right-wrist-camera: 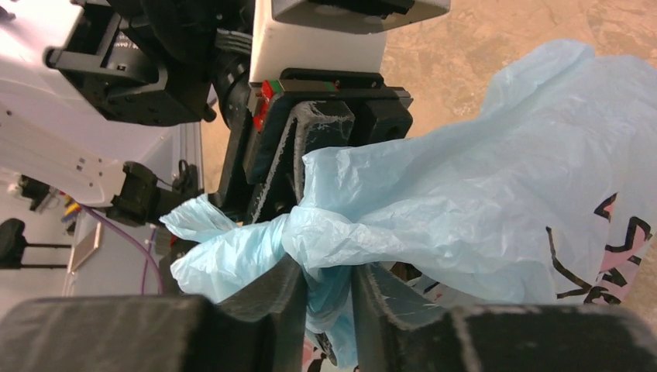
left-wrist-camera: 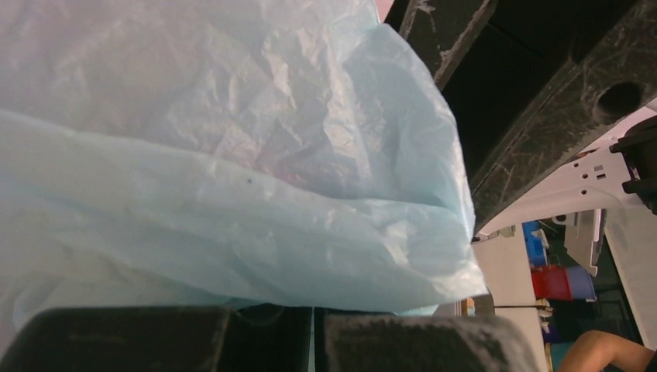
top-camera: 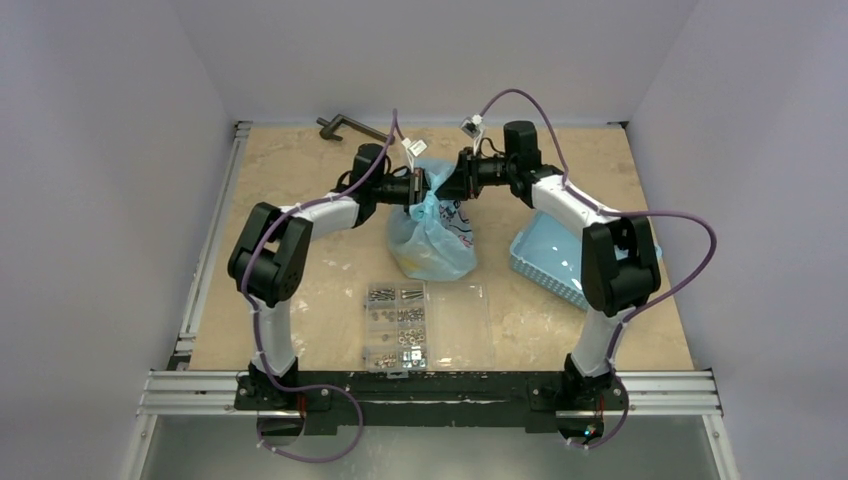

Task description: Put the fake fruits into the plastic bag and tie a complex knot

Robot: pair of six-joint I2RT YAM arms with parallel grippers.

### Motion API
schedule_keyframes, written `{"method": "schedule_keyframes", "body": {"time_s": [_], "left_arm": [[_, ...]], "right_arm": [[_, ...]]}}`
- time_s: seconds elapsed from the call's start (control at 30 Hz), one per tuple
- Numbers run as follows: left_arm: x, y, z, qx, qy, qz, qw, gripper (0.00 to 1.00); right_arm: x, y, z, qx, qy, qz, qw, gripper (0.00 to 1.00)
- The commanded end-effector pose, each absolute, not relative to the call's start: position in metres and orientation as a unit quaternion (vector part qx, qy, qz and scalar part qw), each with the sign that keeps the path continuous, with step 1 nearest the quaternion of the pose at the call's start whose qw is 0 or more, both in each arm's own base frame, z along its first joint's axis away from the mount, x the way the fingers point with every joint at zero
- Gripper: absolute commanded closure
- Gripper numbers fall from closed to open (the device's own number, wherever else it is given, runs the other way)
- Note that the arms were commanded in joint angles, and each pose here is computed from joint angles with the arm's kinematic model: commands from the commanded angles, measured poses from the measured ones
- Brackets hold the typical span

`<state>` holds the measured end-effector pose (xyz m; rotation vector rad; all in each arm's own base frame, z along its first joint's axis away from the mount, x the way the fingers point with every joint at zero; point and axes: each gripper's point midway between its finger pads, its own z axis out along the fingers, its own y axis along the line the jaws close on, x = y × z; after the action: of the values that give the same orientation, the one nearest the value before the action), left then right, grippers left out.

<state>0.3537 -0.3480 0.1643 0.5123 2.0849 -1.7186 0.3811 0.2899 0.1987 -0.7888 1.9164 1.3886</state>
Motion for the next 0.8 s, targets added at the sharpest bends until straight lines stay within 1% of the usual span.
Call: {"method": "schedule_keyframes", "body": {"time_s": [0.0,0.03,0.07,0.17,0.27,0.4,0.5,0.53,0.6,0.63,0.73,0.77], "left_arm": [[0.349,-0.358,0.170,0.213,0.732,-0.614,0.206,1.00],[0.349,-0.357,0.167,0.209,0.733,-0.614,0.204,1.00],[0.350,-0.356,0.167,0.204,0.732,-0.617,0.204,1.00],[0.354,-0.354,0.171,0.199,0.725,-0.626,0.207,1.00],[0.356,-0.353,0.176,0.202,0.720,-0.629,0.213,1.00],[0.359,-0.351,0.182,0.200,0.715,-0.633,0.221,1.00],[0.361,-0.352,0.185,0.201,0.712,-0.634,0.223,1.00],[0.362,-0.352,0.185,0.201,0.712,-0.635,0.224,1.00],[0.361,-0.352,0.185,0.202,0.711,-0.636,0.223,1.00],[0.361,-0.352,0.186,0.203,0.710,-0.636,0.223,1.00],[0.360,-0.352,0.186,0.204,0.709,-0.636,0.224,1.00],[0.360,-0.352,0.187,0.203,0.709,-0.637,0.224,1.00]], "right_arm": [[0.378,0.313,0.242,-0.315,0.684,0.556,0.352,0.82],[0.374,0.312,0.241,-0.315,0.684,0.558,0.348,0.81],[0.370,0.311,0.238,-0.316,0.686,0.559,0.343,0.78],[0.355,0.299,0.230,-0.331,0.692,0.555,0.320,0.55],[0.358,0.270,0.233,-0.323,0.708,0.543,0.316,0.41],[0.363,0.238,0.245,-0.314,0.723,0.528,0.317,0.36],[0.360,0.226,0.249,-0.320,0.726,0.517,0.320,0.35],[0.360,0.224,0.248,-0.315,0.730,0.515,0.319,0.35],[0.357,0.220,0.241,-0.306,0.738,0.514,0.313,0.39],[0.356,0.219,0.234,-0.303,0.743,0.510,0.310,0.45],[0.365,0.211,0.205,-0.288,0.772,0.470,0.316,0.76],[0.370,0.210,0.198,-0.281,0.779,0.458,0.324,0.85]]}}
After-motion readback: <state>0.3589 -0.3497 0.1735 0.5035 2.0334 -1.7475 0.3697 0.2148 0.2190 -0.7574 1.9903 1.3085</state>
